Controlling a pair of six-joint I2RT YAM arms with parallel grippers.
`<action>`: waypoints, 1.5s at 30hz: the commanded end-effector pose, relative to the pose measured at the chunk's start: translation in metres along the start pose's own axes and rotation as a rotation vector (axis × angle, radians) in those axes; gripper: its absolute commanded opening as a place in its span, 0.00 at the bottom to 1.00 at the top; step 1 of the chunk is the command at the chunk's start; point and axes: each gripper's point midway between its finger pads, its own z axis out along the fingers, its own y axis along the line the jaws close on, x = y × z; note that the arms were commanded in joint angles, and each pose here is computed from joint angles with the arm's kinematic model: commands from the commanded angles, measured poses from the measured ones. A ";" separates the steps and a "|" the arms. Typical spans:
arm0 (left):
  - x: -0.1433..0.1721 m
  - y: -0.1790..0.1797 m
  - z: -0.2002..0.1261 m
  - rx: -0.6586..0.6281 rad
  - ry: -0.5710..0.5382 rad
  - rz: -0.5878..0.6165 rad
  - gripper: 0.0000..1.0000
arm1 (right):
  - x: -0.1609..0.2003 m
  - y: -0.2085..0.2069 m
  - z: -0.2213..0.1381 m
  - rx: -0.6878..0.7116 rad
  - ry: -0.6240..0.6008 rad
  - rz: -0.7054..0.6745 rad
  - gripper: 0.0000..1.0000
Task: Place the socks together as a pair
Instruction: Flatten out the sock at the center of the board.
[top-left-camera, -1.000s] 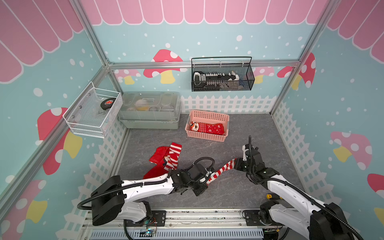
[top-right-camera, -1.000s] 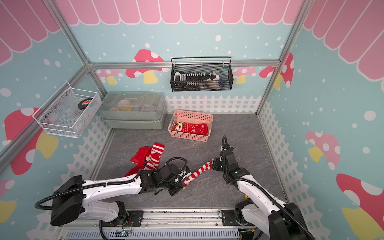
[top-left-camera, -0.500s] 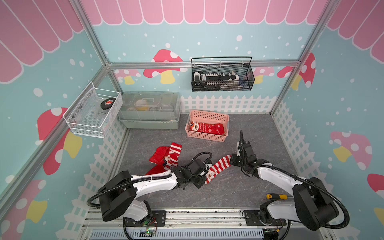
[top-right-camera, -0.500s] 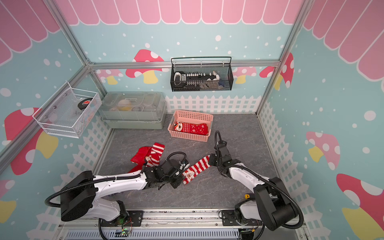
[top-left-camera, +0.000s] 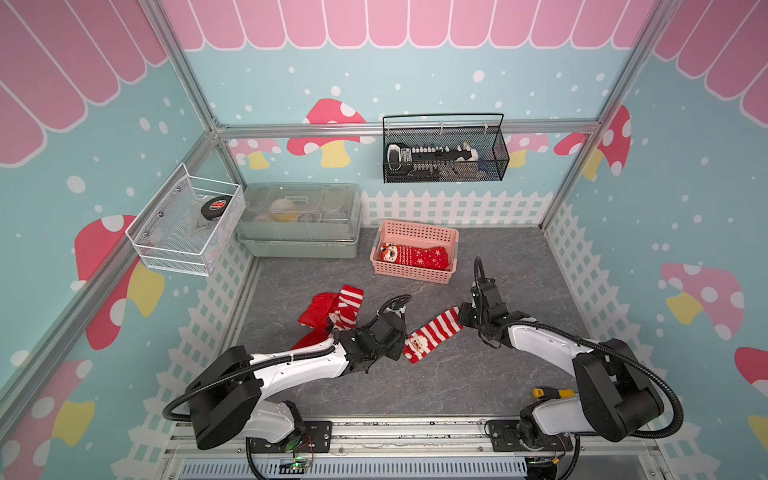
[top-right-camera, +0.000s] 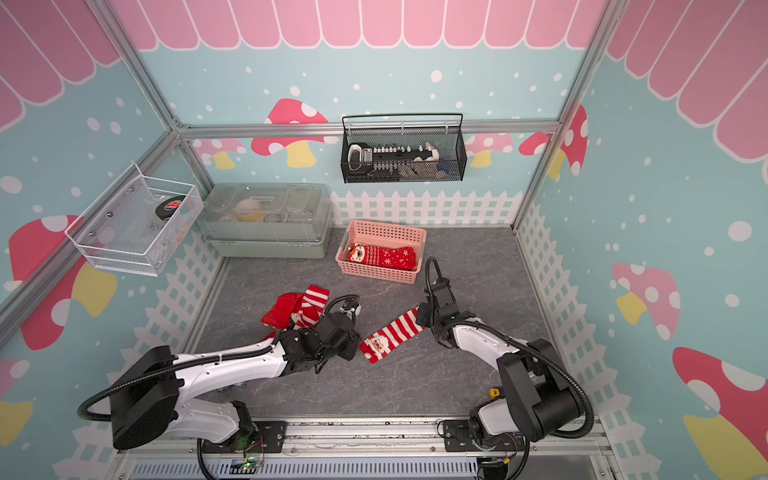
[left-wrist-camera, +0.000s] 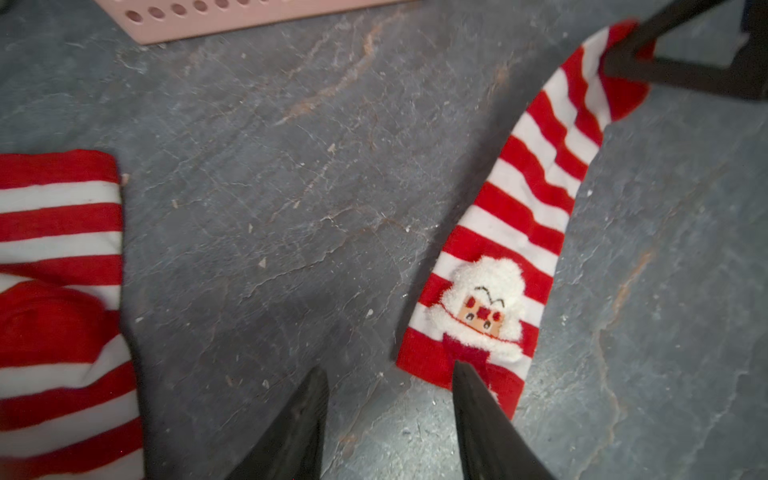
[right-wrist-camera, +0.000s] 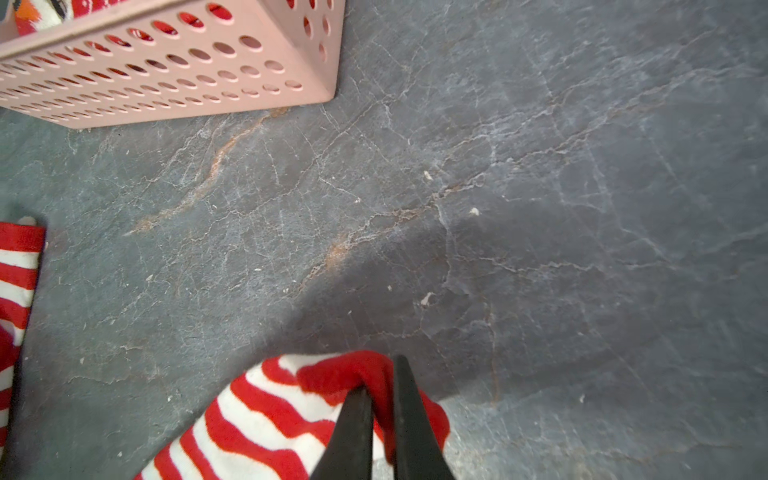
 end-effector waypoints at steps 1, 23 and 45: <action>0.000 0.014 -0.014 -0.023 -0.042 -0.210 0.52 | 0.014 -0.020 -0.008 0.051 -0.006 0.048 0.11; 0.012 0.047 -0.054 0.014 -0.132 -0.457 0.57 | 0.048 -0.057 -0.099 0.062 -0.066 -0.022 0.53; 0.048 0.108 -0.064 -0.188 -0.090 -0.599 0.71 | 0.078 0.132 -0.051 -0.305 0.027 -0.139 0.17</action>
